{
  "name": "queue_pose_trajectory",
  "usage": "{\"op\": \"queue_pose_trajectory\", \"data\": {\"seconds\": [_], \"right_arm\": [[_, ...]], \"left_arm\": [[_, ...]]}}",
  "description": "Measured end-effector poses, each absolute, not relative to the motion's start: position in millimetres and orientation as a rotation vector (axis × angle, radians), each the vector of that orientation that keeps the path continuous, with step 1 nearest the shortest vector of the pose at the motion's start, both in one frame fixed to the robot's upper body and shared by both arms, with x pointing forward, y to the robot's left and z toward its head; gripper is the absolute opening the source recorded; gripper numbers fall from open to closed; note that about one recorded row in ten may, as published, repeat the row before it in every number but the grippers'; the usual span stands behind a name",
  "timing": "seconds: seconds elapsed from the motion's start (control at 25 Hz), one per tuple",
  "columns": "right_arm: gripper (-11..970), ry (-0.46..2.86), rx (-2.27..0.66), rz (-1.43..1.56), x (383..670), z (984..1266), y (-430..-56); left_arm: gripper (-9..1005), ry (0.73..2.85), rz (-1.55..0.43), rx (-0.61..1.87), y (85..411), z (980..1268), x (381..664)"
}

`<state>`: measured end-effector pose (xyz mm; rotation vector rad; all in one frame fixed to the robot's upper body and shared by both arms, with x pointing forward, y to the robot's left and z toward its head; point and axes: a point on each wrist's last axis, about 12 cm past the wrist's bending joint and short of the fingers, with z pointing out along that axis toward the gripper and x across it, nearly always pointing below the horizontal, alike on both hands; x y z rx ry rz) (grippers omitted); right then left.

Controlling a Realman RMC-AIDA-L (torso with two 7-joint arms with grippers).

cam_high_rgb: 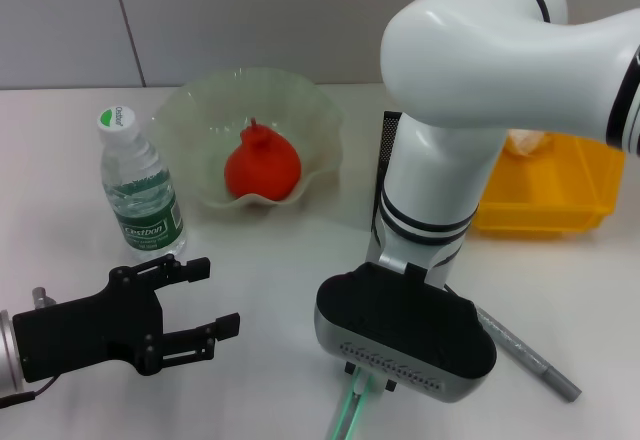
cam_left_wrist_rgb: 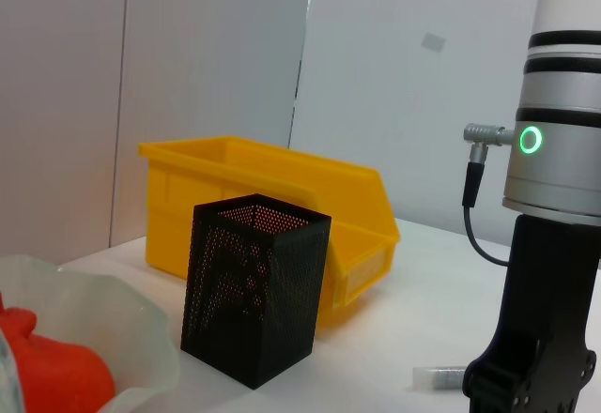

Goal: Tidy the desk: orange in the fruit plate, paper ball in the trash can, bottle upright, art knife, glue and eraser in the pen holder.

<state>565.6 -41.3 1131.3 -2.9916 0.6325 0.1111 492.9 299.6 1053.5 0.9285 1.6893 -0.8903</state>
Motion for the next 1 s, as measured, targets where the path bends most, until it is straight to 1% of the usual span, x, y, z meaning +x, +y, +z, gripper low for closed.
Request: {"op": "queue_pose_trajectory", "data": {"seconds": [0.76, 1.0], "right_arm": [[376, 0.636, -2.985, 0.086, 566.6, 1124.0, -42.9], [343, 0.638, -2.980, 0.078, 567.8, 1124.0, -42.5]], "left_arm": [[813, 1.669, -0.889, 0.921, 297.4, 1052.9, 492.7], [813, 1.664, -0.886, 0.914, 297.5, 1053.6, 493.4]]}}
